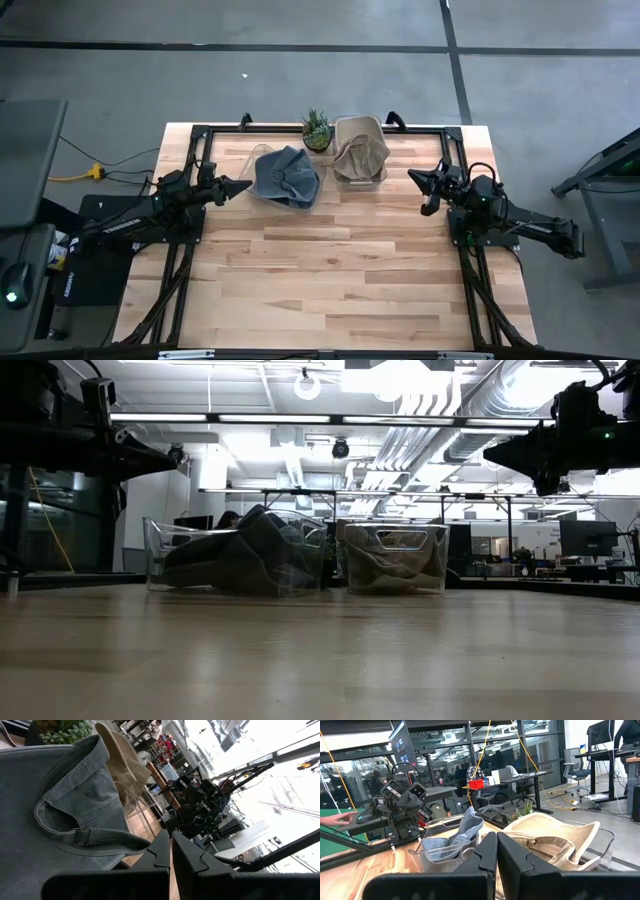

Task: Pick & Place hat
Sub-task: Return to Home Position

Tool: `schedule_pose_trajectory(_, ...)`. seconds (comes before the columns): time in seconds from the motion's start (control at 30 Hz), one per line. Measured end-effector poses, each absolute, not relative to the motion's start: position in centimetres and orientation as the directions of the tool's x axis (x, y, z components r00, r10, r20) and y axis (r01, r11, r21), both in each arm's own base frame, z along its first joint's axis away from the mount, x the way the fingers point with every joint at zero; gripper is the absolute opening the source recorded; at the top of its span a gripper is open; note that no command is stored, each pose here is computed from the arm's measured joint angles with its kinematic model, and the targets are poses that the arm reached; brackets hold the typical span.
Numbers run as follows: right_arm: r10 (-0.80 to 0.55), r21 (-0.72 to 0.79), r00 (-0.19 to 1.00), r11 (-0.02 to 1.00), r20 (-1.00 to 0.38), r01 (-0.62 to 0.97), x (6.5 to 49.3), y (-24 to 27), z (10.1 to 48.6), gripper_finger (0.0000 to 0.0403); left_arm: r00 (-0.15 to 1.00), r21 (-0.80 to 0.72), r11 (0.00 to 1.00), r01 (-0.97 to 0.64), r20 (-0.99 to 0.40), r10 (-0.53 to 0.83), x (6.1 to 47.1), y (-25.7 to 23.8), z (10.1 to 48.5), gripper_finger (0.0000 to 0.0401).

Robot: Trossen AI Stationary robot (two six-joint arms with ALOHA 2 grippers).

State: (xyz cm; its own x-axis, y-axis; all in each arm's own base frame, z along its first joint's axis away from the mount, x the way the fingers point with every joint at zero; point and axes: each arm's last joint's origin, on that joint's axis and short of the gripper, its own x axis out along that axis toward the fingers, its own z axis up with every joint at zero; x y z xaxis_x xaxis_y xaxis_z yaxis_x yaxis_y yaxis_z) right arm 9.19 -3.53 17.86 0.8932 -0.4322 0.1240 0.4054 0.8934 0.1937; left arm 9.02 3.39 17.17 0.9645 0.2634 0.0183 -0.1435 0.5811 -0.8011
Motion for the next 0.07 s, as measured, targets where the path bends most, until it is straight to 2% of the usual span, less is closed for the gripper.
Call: schedule_pose_trajectory(0.07,-0.432,0.194,0.893,0.893,0.124,0.405,9.19,-3.53,17.86,0.0008,0.965,-0.801,0.581,-0.144,0.018,0.263,9.02,3.39,17.17,0.0001)
